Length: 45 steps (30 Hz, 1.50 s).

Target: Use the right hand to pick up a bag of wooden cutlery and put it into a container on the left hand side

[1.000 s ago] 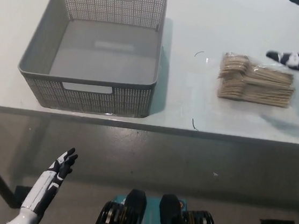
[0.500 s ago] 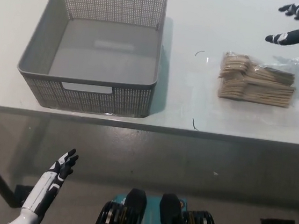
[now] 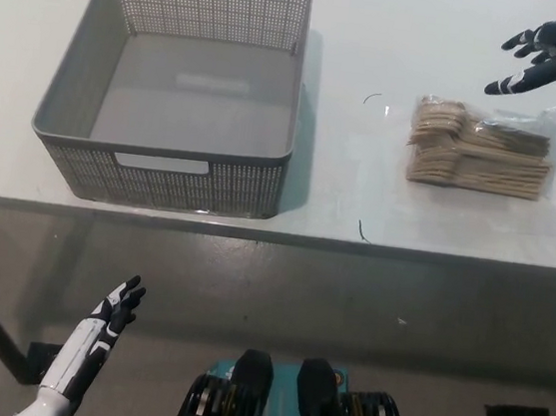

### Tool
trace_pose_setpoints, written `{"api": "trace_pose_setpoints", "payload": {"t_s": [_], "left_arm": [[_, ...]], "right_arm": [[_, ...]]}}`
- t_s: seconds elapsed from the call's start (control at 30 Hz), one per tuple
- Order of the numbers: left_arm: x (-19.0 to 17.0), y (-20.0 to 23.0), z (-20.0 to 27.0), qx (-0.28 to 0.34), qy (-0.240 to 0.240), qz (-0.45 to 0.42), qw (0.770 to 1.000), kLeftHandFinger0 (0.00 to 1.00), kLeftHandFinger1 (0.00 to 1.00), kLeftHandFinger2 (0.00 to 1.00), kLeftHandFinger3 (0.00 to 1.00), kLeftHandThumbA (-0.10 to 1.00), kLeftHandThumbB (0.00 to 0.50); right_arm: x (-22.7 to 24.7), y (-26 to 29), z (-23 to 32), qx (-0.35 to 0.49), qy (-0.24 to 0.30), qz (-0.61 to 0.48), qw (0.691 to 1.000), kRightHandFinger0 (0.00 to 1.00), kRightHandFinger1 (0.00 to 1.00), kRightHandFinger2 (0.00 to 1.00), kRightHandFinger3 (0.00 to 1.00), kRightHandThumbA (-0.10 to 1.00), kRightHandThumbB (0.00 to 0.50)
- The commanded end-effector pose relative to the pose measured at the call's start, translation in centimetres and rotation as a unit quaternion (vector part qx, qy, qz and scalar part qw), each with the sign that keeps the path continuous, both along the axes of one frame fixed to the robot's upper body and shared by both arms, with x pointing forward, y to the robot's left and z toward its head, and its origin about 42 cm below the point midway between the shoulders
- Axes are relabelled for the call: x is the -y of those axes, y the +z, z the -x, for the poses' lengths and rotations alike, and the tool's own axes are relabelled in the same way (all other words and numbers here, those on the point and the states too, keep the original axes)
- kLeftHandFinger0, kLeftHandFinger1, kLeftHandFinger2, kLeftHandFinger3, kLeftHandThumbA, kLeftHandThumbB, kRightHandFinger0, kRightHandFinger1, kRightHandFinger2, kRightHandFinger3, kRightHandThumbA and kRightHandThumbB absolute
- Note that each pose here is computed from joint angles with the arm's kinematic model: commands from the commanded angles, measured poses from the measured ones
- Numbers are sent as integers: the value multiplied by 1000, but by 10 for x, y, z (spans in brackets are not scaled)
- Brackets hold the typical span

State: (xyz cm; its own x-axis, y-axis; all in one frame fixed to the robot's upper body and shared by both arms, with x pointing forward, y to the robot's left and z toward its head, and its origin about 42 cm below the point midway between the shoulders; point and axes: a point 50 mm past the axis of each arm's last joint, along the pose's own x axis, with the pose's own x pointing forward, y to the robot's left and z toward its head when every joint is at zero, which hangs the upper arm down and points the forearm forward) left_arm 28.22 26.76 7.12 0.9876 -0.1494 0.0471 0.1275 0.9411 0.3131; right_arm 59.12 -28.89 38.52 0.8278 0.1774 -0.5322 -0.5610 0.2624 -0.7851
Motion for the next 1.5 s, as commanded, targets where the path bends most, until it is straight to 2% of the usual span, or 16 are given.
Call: {"api": "trace_pose_setpoints", "payload": {"t_s": [0.0,0.3,0.4,0.63,0.73,0.87,1.0,1.1,1.27,1.47], "left_arm": [[-3,11,-4,25,-13,-6,1000,1000,1000,1000,1000,1000,124],[-4,13,-5,27,-15,-5,1000,1000,1000,1000,1000,1000,150],[-4,15,-7,29,-17,-10,999,1000,1000,1000,1000,1000,146],[-4,18,-7,28,-20,-11,999,1000,1000,1000,1000,1000,155],[-4,19,-8,30,-23,-11,999,1000,1000,1000,1000,1000,155],[-4,20,-10,34,-24,-13,999,1000,1000,1000,1000,1000,159],[-4,21,-11,36,-25,-10,999,1000,1000,1000,1000,1000,170],[-5,23,-13,37,-26,-7,999,1000,1000,1000,1000,1000,183],[-6,25,-16,45,-30,-10,998,1000,1000,1000,1000,1000,190],[-8,28,-20,53,-31,-10,998,1000,1000,1000,1000,1000,201]], "right_arm": [[-14,46,-3,32,40,24,998,1000,1000,1000,1000,750,500],[-31,38,-4,8,60,82,995,1000,1000,1000,1000,751,500],[-40,26,-4,7,87,146,985,1000,1000,1000,1000,772,500],[-48,2,-5,-7,92,165,982,1000,1000,1000,1000,734,500],[-51,-13,-5,-13,86,160,983,1000,1000,1000,1000,685,500],[-53,-41,-2,-35,89,176,980,1000,1000,1000,1000,701,500],[-53,-69,2,-62,79,179,979,1000,1000,1000,1000,666,500],[-52,-89,7,-74,92,198,973,1000,1000,1000,1000,703,500],[-43,-121,15,-101,84,227,965,1000,1000,1000,1000,741,500],[-24,-146,25,-137,70,242,958,1000,1000,1000,1000,740,500]]}}
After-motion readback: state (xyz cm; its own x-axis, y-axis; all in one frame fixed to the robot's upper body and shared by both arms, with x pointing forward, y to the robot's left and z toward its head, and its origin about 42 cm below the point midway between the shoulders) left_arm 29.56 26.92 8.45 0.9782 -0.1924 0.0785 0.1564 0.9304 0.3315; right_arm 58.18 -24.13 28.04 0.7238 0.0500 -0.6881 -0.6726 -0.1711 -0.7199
